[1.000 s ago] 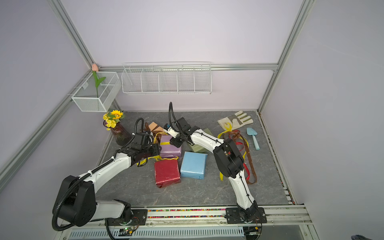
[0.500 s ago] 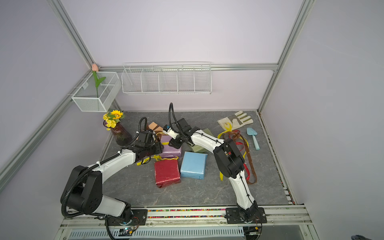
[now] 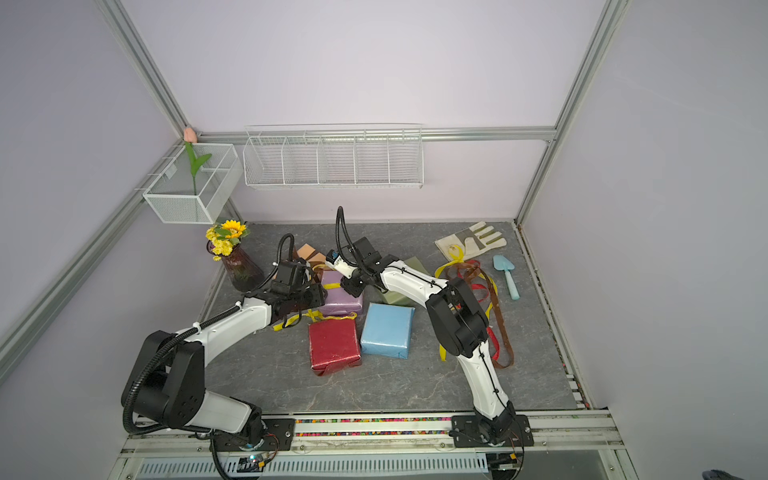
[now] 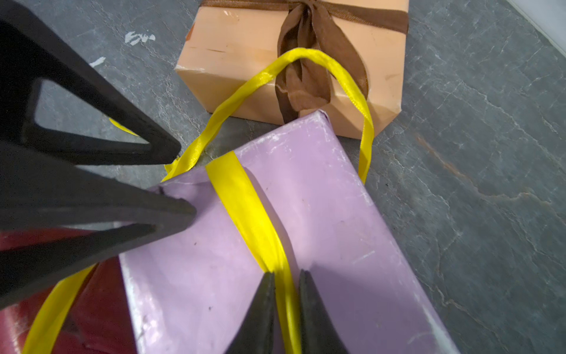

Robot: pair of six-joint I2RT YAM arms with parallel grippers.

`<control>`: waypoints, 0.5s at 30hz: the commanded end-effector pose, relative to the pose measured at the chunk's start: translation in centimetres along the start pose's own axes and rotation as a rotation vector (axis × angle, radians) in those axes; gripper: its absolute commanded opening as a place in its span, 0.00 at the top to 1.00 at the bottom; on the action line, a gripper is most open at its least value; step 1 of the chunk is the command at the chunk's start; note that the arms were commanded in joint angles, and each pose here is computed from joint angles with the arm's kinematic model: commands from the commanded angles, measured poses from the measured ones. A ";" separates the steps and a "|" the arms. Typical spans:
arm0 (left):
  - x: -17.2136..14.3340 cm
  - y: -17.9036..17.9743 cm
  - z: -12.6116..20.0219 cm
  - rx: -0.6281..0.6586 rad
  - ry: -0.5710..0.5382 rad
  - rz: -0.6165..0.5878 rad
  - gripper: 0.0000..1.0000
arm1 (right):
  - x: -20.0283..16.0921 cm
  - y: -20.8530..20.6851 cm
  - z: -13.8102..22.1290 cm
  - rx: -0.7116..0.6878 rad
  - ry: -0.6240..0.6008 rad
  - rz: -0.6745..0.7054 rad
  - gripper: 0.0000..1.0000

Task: Untie the ribbon bows on the gift boxes
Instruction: Pull the ribbon from the gift box.

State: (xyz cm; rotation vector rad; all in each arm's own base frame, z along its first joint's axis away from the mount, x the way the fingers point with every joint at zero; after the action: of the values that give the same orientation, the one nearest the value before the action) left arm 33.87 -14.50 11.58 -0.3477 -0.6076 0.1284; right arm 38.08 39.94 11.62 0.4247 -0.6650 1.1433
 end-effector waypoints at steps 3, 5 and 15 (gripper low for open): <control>0.7 -0.3 0.0 0.009 -0.012 0.012 0.51 | -4.2 1.3 -0.8 0.086 0.141 -0.086 0.91; 0.6 -0.3 0.0 0.010 -0.012 0.011 0.51 | -3.1 1.5 -0.3 0.133 0.097 -0.118 0.93; 0.3 -0.9 -0.3 -0.011 0.007 -0.017 0.51 | 3.4 2.1 4.0 0.363 -0.157 -0.246 0.93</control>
State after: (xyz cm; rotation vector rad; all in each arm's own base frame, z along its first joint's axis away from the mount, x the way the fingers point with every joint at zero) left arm 33.89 -14.77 11.52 -0.3515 -0.6034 0.1208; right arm 36.72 39.79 12.94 0.7244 -0.5239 1.0234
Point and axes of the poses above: each gripper's point midway between its finger pads, its own z axis back along the fingers, its own y axis along the line the jaws close on, x = y × z, the point moved 3 cm from there along z, back along the fingers, and after that the axes turned 4 degrees about z, right-handed, at the moved point
